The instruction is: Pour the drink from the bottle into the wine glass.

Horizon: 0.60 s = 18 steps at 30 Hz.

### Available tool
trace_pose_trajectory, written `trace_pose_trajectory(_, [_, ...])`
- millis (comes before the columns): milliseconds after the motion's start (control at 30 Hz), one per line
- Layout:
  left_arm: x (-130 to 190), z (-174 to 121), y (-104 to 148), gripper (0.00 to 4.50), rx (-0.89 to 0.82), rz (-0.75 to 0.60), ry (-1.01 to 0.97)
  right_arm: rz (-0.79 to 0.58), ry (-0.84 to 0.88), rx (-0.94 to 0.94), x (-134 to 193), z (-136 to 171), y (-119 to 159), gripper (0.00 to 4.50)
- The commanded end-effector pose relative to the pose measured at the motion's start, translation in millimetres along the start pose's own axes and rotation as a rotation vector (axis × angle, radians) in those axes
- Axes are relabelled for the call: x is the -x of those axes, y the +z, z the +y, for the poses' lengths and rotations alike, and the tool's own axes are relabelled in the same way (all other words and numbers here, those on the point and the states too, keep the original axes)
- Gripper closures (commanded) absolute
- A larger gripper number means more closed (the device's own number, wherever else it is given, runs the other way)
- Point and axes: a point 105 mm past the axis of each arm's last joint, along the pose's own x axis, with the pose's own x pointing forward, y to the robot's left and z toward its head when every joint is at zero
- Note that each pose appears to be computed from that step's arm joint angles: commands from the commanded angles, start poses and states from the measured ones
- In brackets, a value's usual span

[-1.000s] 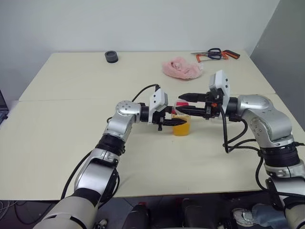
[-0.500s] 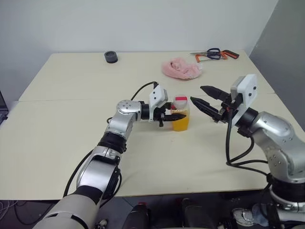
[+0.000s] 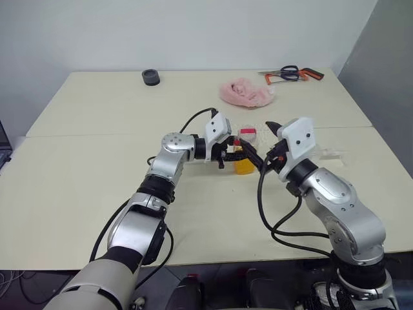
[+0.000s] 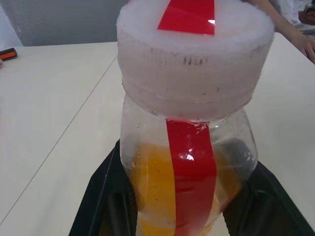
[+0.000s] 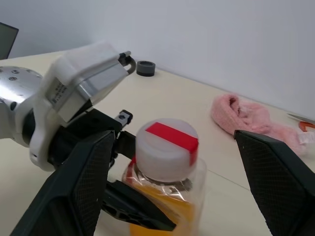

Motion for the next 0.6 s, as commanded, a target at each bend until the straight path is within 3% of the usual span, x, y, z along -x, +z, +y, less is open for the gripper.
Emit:
trace_pose_trajectory(33, [-0.6, 1.9, 4.2, 2.76, -0.029, 0.012, -0.008, -0.025, 0.003, 0.019, -5.3, 5.0, 5.4, 0.37])
trace_pose_trajectory(600, [-0.5, -0.3, 3.9, 2.76, -0.017, 0.008, -0.019, -0.070, -0.083, -0.030, -21.4, -2.1, 2.7, 0.37])
